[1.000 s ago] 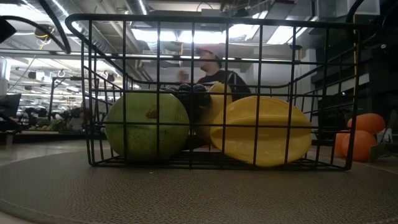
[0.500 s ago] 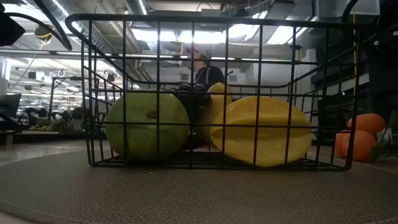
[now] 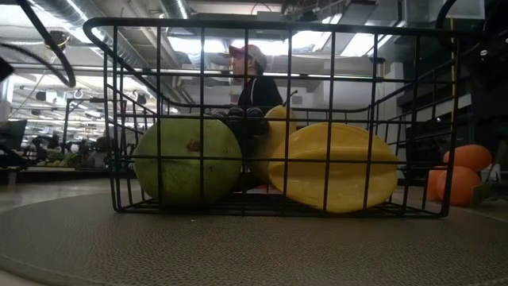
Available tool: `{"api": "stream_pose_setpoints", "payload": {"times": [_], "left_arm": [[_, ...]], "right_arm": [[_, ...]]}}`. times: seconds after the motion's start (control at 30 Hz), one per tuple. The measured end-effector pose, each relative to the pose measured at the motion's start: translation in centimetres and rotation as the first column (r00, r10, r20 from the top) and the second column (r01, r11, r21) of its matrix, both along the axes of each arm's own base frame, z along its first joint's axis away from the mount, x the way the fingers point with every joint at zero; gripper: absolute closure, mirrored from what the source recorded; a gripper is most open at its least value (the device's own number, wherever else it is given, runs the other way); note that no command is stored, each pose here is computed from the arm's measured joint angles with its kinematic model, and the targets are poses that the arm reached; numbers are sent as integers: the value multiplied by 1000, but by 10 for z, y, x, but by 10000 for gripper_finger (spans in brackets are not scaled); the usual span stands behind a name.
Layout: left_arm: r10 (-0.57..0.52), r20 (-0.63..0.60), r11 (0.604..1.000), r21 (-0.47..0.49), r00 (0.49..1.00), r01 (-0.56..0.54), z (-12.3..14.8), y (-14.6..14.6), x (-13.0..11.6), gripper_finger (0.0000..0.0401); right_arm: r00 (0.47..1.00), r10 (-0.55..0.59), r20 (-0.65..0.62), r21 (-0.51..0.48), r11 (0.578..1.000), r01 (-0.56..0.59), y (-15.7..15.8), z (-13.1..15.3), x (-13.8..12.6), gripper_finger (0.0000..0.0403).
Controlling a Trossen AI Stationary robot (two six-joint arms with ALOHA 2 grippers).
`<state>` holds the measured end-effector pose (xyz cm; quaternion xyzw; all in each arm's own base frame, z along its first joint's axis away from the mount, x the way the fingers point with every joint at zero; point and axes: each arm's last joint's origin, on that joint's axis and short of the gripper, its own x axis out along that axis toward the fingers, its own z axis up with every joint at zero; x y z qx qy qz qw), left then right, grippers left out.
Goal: Build produce basket
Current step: Put the eggplant into the black wire basket
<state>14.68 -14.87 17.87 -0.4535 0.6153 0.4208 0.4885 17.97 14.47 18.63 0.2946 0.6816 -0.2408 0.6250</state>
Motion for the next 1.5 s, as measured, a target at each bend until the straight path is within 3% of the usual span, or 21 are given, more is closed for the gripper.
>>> {"api": "stream_pose_setpoints", "payload": {"times": [0.2, 0.57, 0.7, 0.87, 1.07, 1.13, 1.33, 1.5], "left_arm": [[20, 137, 998, -63, 990, -12, -20, -2, 4, 158], [110, 87, 994, -23, 990, -109, -49, 13, -11, 168], [91, 93, 995, -44, 992, -87, -49, 12, -10, 212], [6, 101, 995, -96, 995, 4, -47, 8, -8, 317], [-49, 145, 992, -106, 988, 65, -30, 1, 4, 323], [-53, 210, 991, -109, 976, 77, -18, -3, 14, 323], [-203, 393, 974, -10, 897, 225, 29, -5, 44, 323], [-340, 449, 940, 131, 826, 316, 81, 2, 61, 323]], "right_arm": [[999, 35, 6, 2, 999, -35, 0, 0, 0, 299], [999, 38, 7, 3, 999, -38, 0, 0, 0, 299], [999, 38, 7, 3, 999, -38, 0, 0, 0, 299], [999, 38, 13, -3, 999, -38, 0, 0, 0, 299], [999, 38, 14, -3, 999, -38, 0, 0, 1, 299], [999, 38, 15, -2, 999, -38, 0, 0, 1, 299], [999, 38, 17, -1, 999, -38, 0, 0, 1, 299], [999, 38, 19, -1, 999, -38, 0, 0, 1, 299]]}}
